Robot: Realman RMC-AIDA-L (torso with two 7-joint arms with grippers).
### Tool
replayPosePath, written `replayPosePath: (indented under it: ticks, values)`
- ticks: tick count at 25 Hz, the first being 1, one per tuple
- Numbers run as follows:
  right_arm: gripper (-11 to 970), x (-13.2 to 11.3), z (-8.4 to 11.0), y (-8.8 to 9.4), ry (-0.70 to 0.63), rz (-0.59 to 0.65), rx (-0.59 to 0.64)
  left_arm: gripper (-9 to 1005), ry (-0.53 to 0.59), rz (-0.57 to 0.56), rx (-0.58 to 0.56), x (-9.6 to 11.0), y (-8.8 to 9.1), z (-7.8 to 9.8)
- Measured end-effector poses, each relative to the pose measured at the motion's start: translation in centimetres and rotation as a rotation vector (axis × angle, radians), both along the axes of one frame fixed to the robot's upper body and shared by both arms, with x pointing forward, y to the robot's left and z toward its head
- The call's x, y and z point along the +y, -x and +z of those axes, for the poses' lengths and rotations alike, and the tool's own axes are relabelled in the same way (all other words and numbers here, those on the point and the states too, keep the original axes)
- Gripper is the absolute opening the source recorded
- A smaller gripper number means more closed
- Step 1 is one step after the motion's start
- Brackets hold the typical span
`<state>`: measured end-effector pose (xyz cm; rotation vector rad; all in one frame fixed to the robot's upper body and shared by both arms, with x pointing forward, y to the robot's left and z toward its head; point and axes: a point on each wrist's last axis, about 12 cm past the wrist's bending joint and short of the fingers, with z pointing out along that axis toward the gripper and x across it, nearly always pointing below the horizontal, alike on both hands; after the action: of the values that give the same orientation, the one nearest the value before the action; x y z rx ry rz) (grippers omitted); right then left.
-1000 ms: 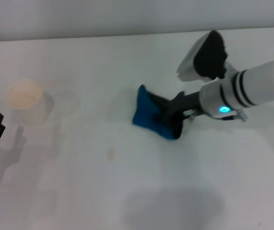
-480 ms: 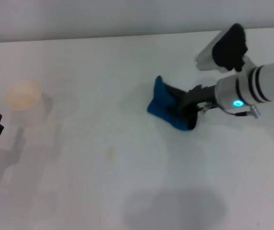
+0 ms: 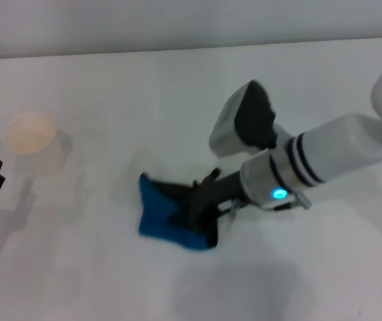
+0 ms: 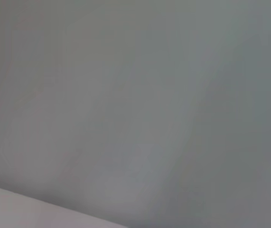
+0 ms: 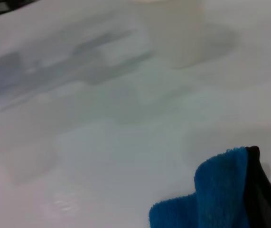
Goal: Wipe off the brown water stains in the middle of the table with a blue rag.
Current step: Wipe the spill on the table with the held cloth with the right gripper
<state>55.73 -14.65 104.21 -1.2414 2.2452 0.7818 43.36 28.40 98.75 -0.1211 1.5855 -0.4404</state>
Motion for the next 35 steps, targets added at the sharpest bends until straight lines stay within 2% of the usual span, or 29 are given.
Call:
replayPosePath:
  ticks: [6, 11, 21, 26, 35]
  values:
    - [129, 2.2, -0.2, 2.5, -0.03, 0.119, 0.032, 785, 0.019, 0.001, 0.004, 0.0, 0.0, 0.0]
    - [133, 2.5, -0.3, 2.8, -0.055, 0.116, 0.007, 786, 0.019, 0.001, 0.005, 0.1, 0.0, 0.0]
    - [141, 2.8, -0.4, 0.7, -0.015, -0.013, -0.174, 785, 0.021, -0.002, 0.0, -0.1, -0.2, 0.1]
    - [144, 1.8, -0.4, -0.8, 0.018, -0.112, -0.26, 786, 0.023, 0.005, 0.0, 0.0, -0.2, 0.1]
    - [151, 0.2, -0.6, -2.1, 0.059, -0.199, -0.323, 785, 0.024, 0.006, -0.002, 0.0, -0.3, 0.1]
